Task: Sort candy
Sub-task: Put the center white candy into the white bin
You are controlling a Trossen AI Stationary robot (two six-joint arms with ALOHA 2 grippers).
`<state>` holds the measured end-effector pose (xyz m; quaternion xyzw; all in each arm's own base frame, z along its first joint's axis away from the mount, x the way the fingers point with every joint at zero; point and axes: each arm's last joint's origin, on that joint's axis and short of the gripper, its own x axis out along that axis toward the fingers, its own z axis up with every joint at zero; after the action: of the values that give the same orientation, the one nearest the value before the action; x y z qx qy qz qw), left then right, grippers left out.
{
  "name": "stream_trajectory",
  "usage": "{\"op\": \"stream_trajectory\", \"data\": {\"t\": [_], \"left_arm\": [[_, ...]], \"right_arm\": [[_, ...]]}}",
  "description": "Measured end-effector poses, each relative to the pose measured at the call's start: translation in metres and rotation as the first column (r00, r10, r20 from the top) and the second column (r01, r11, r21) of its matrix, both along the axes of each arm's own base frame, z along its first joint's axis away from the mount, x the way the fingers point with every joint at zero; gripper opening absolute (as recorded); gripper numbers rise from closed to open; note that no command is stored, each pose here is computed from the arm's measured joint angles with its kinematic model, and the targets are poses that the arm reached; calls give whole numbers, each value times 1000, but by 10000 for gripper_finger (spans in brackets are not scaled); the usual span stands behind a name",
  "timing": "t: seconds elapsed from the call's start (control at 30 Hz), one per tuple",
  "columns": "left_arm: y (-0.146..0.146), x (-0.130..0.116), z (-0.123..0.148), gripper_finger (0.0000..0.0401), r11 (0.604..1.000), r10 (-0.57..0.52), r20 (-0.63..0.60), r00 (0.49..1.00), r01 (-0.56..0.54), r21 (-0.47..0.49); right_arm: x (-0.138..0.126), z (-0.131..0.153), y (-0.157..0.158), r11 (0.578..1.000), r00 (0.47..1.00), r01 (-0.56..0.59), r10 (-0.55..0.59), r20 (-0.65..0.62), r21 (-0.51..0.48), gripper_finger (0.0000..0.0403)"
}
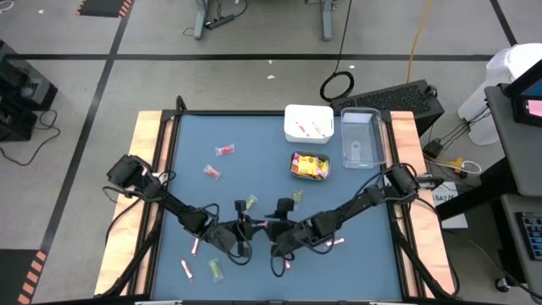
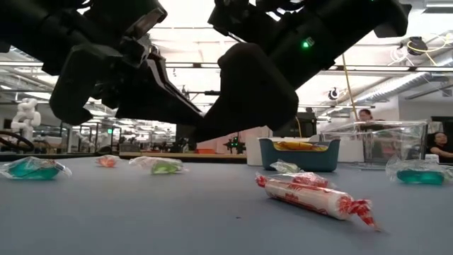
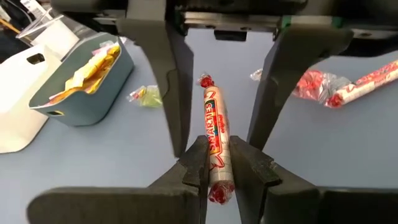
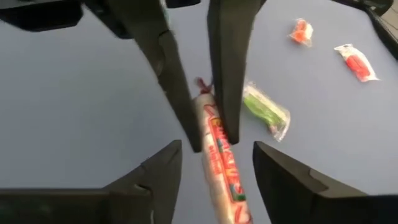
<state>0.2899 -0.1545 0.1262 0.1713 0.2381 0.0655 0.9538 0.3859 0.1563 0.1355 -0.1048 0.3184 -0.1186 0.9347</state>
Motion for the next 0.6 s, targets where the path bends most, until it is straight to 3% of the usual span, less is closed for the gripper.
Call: {"op": "stream_trajectory", "data": {"t": [0.6], "left_arm": [[0, -1, -1, 58, 1000, 7, -11, 1000, -6, 12]], "right_arm": [[-1, -1, 1, 1000, 999, -27, 27, -30, -8, 22]]}}
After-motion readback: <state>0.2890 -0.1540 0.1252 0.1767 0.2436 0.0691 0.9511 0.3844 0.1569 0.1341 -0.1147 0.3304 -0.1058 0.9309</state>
